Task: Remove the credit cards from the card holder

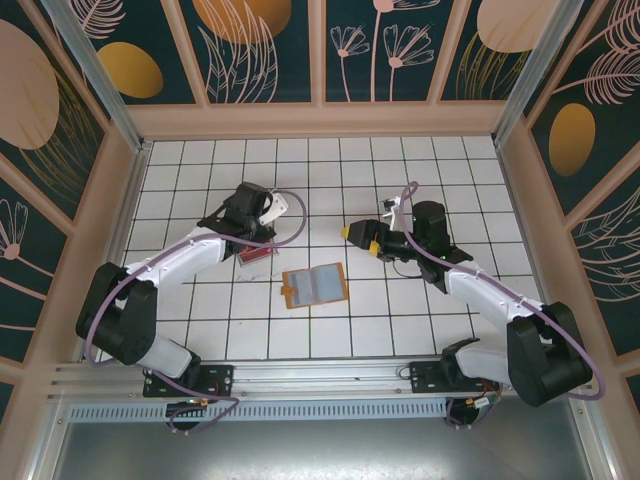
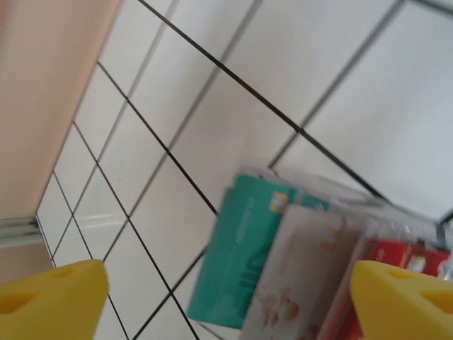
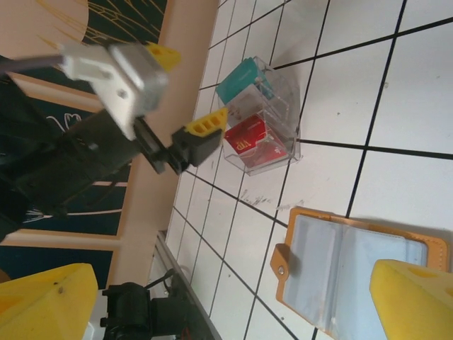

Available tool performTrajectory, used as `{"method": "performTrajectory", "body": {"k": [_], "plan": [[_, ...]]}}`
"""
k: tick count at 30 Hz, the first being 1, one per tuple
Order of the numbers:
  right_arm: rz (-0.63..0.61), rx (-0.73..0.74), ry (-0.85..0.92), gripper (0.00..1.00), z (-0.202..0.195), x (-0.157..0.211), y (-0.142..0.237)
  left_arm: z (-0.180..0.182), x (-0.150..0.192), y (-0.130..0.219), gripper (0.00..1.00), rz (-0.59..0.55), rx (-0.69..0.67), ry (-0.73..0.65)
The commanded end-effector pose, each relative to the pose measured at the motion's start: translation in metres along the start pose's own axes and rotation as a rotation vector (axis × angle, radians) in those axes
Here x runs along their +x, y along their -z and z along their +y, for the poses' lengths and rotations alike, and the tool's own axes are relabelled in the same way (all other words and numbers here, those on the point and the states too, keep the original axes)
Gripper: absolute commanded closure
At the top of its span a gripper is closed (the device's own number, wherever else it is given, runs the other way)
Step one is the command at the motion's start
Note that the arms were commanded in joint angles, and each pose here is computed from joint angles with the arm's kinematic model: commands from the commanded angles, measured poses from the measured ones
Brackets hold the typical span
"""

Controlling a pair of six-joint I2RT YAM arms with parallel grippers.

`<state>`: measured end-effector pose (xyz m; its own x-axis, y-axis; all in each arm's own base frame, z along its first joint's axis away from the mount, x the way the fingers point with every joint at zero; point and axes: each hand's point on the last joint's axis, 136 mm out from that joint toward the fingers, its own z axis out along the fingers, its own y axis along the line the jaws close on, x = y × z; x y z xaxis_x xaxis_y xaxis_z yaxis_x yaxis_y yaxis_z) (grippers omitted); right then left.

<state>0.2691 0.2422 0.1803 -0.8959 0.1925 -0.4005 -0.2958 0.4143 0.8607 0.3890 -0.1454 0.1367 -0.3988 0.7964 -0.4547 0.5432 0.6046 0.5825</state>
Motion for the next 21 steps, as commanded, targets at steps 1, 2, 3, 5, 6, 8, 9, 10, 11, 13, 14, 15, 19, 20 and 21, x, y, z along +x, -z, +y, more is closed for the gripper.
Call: {"method": "performTrajectory", "body": {"k": [1,2,3,5,6,8,9,10,11,13,14,15,19,20,21], "plan": [[0.007,0.072,0.016,0.02,-0.015,0.002,-0.002,0.032,-0.036,0.021,0.08,-0.104,-0.042,0.204],[0.013,0.093,0.019,0.02,-0.018,0.005,-0.004,0.036,-0.039,0.024,0.08,-0.103,-0.047,0.248],[0.019,0.122,0.022,0.04,-0.023,0.008,-0.005,0.041,-0.040,0.026,0.08,-0.098,-0.053,0.288],[0.032,0.165,0.030,0.07,-0.031,0.013,-0.009,0.048,-0.042,0.031,0.10,-0.080,-0.064,0.387],[0.042,0.195,0.034,0.11,-0.036,0.016,-0.011,0.052,-0.043,0.034,0.11,-0.065,-0.067,0.444],[0.069,0.244,0.042,0.20,-0.045,0.025,-0.017,0.052,-0.044,0.039,0.16,-0.041,-0.038,0.542],[0.084,0.257,0.049,0.25,-0.048,0.029,-0.020,0.049,-0.044,0.043,0.18,-0.031,-0.011,0.595],[0.095,0.274,0.049,0.28,-0.051,0.033,-0.022,0.047,-0.044,0.046,0.21,-0.027,0.011,0.644],[0.107,0.302,0.050,0.29,-0.057,0.039,-0.025,0.042,-0.044,0.050,0.22,-0.024,0.047,0.697],[0.123,0.344,0.046,0.38,-0.068,0.046,-0.028,0.029,-0.044,0.057,0.29,-0.032,0.125,0.781],[0.139,0.358,0.048,0.41,-0.072,0.052,-0.031,0.022,-0.044,0.062,0.32,-0.041,0.168,0.826],[0.150,0.368,0.045,0.45,-0.076,0.056,-0.033,0.014,-0.043,0.065,0.34,-0.052,0.209,0.874],[0.197,0.425,0.043,0.61,-0.093,0.072,-0.040,-0.017,-0.035,0.074,0.41,-0.078,0.357,1.045],[0.213,0.442,0.043,0.66,-0.098,0.075,-0.041,-0.024,-0.033,0.076,0.45,-0.081,0.391,1.083],[0.228,0.455,0.043,0.68,-0.101,0.079,-0.043,-0.033,-0.029,0.076,0.48,-0.070,0.426,1.122]]}}
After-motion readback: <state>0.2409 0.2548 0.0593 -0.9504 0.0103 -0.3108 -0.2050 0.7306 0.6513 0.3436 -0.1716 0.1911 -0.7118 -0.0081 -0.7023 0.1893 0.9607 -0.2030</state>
